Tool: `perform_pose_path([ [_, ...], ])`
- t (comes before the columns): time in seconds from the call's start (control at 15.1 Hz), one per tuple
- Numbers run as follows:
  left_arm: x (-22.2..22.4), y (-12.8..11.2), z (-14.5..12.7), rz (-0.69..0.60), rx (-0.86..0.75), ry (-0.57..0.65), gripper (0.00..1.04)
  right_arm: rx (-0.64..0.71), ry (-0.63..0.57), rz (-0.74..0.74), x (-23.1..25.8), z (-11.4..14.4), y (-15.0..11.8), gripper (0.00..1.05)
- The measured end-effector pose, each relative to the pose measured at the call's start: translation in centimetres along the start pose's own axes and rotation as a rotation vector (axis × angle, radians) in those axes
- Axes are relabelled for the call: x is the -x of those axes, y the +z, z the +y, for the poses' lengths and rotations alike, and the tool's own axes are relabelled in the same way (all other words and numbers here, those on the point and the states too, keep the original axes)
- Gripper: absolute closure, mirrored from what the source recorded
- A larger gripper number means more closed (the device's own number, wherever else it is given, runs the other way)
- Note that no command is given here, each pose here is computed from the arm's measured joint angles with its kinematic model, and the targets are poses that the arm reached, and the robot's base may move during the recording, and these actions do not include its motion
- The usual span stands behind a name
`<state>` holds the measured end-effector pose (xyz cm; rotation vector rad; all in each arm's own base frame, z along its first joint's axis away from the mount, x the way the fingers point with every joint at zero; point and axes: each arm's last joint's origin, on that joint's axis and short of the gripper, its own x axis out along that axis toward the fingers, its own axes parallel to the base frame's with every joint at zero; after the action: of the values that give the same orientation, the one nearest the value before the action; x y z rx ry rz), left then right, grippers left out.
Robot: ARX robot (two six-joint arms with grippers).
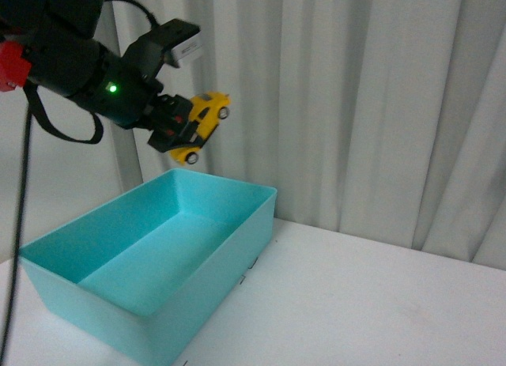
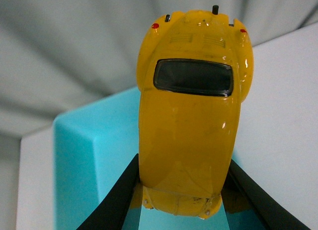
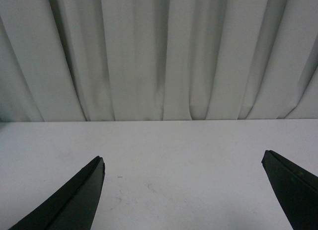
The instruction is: Wind up and store yellow beetle toy
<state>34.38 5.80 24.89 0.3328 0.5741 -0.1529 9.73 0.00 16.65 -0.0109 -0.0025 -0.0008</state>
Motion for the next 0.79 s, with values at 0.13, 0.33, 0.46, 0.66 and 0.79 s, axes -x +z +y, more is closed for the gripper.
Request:
perform_pose_path([
  [0.13,-0.6,-2.0,1.7,0.099,0.075,0.109,0.66,0.000,0.000,-0.001,0.0,0.0,0.0,0.07],
  [0.33,-2.5,-5.3,2.3,0.242,0.171,0.213,0.66,0.000,0.000,-0.001,0.0,0.0,0.0,0.07],
  [0.46,-4.2,-6.4,1.7,0.299,0.180,0.233,0.66,0.000,0.000,-0.001,0.0,0.0,0.0,0.07],
  [0.66,-6.1,-7.7,1.1,0.348,0.187,0.238,0.66,0.000,0.000,-0.001,0.0,0.0,0.0,0.07],
  [0.79,-8.0,-8.5,0.8,0.381,0.188,0.257,0.66,0.000,0.000,-0.001,0.0,0.0,0.0,0.07],
])
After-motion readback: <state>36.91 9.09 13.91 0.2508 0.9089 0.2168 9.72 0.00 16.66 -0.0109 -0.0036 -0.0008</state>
